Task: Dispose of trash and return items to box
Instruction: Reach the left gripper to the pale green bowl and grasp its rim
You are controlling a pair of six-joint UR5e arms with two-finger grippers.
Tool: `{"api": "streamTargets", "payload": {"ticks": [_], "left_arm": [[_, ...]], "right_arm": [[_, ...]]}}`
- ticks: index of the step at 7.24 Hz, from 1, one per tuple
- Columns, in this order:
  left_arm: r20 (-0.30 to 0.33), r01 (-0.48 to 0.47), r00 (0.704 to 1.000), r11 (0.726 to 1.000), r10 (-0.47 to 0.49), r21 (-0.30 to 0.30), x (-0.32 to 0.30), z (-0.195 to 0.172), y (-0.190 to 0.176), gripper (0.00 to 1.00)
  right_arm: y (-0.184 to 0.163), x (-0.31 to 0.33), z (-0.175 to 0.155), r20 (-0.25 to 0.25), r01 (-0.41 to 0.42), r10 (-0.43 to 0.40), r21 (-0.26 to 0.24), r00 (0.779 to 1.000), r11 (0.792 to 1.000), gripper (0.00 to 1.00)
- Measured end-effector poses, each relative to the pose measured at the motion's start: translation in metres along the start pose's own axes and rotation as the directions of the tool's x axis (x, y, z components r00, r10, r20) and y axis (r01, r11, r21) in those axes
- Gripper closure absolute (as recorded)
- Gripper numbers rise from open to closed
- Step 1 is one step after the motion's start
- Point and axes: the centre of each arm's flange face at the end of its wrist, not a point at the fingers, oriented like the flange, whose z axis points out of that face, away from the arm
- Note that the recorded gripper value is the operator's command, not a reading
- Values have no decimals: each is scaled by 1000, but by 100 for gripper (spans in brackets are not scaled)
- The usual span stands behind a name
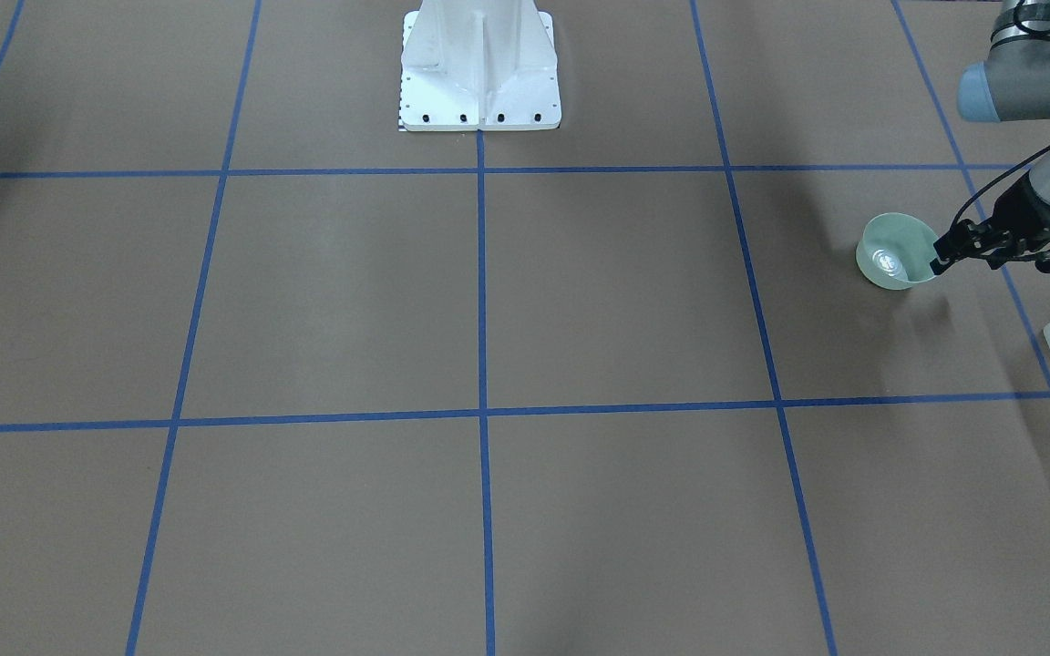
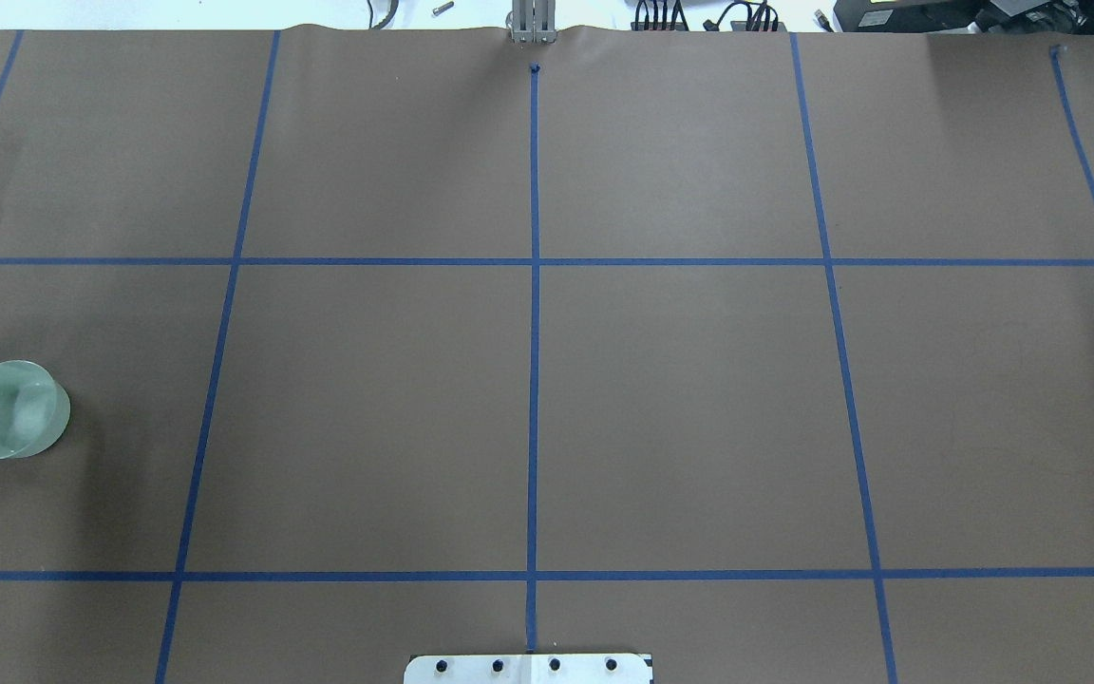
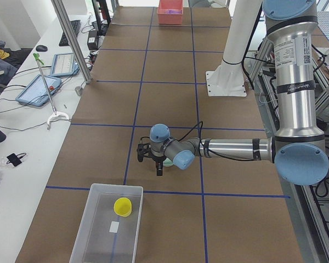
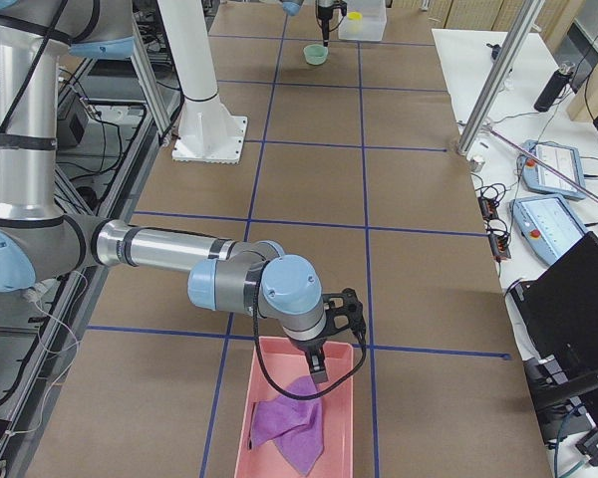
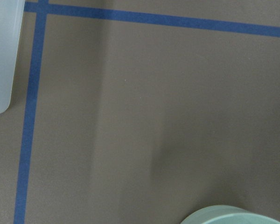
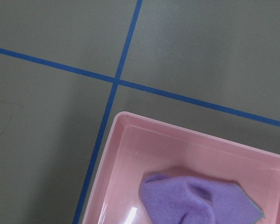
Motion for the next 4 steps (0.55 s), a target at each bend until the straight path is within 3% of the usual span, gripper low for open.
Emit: {"api": "streamTargets", "payload": {"ticks": [1,2,3,4], "left_arm": [[-18,-13,1000,1000,13,-5,1,2,4,4],[-33,-37,999,999,36,-15,5,7,10,44],[-42,-60,997,998,59,-28,10,13,17,99],[-46,-72,996,997,70,-36,11,17,22,100]], "right_arm": [[-2,-3,1,8,-1,1,1,1000,1000,0],[-3,-5,3,15,-1,1,-1,1000,1000,0],[-5,-8,5,28,-4,4,-1,1000,1000,0],[-11,-16,7,47,-17,17,3,999,1000,0]]}}
